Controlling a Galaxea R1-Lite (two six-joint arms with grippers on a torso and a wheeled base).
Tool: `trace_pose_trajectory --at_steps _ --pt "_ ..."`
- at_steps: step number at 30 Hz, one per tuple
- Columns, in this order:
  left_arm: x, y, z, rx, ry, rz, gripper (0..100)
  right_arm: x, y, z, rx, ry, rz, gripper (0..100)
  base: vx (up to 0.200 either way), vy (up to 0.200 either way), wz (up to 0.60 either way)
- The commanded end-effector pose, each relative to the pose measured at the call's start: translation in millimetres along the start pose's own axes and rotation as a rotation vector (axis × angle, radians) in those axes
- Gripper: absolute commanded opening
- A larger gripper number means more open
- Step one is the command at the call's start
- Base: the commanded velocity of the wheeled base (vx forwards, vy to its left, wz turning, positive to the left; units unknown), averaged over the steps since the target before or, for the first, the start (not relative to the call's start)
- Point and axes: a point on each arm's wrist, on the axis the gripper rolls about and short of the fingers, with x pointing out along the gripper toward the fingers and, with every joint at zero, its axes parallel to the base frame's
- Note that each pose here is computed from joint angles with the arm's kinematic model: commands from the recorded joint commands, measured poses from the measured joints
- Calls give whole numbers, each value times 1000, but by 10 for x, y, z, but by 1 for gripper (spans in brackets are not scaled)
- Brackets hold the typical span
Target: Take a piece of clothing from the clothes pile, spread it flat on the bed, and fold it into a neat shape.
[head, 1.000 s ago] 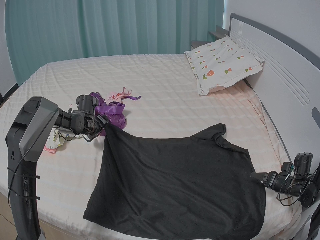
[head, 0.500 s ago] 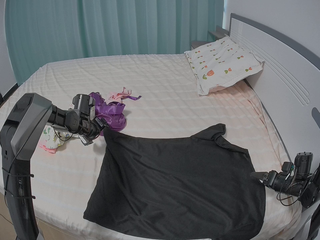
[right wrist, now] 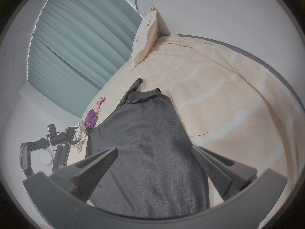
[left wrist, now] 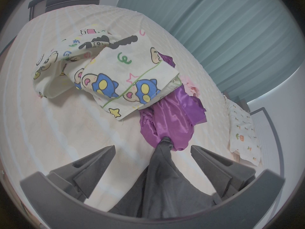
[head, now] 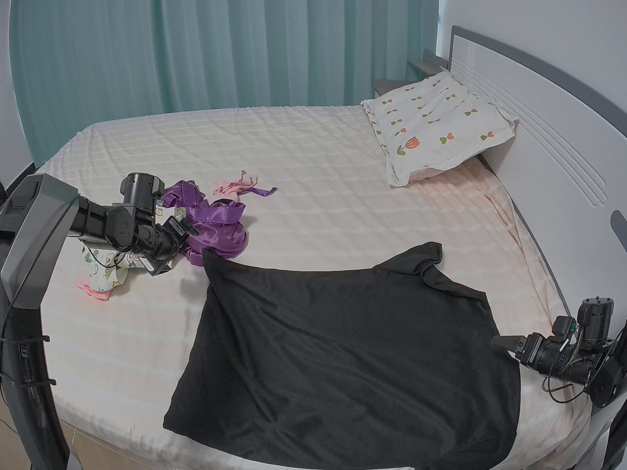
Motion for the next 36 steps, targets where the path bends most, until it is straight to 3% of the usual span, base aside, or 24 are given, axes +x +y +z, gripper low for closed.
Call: trace_pose_trajectory --at_steps 1,5,14,23,27,36 --pt "-246 43 194 -28 -16 -41 100 -34 -1 -25 4 5 -3 100 0 0 0" --pt "-439 210 88 -43 60 -39 100 -54 25 4 0 -18 12 100 0 0 0" --pt "-881 577 -539 -37 295 -46 100 -61 72 -8 15 -13 29 100 0 0 0" --pt "-1151 896 -1020 3 337 -42 100 -58 68 -12 16 -10 27 100 -200 200 0" --pt "-1207 1043 -1252 108 382 -30 100 -63 68 -15 18 -9 26 100 0 0 0" --pt "-1231 1023 -1576 221 480 -27 100 -63 70 -12 16 -11 27 100 0 0 0"
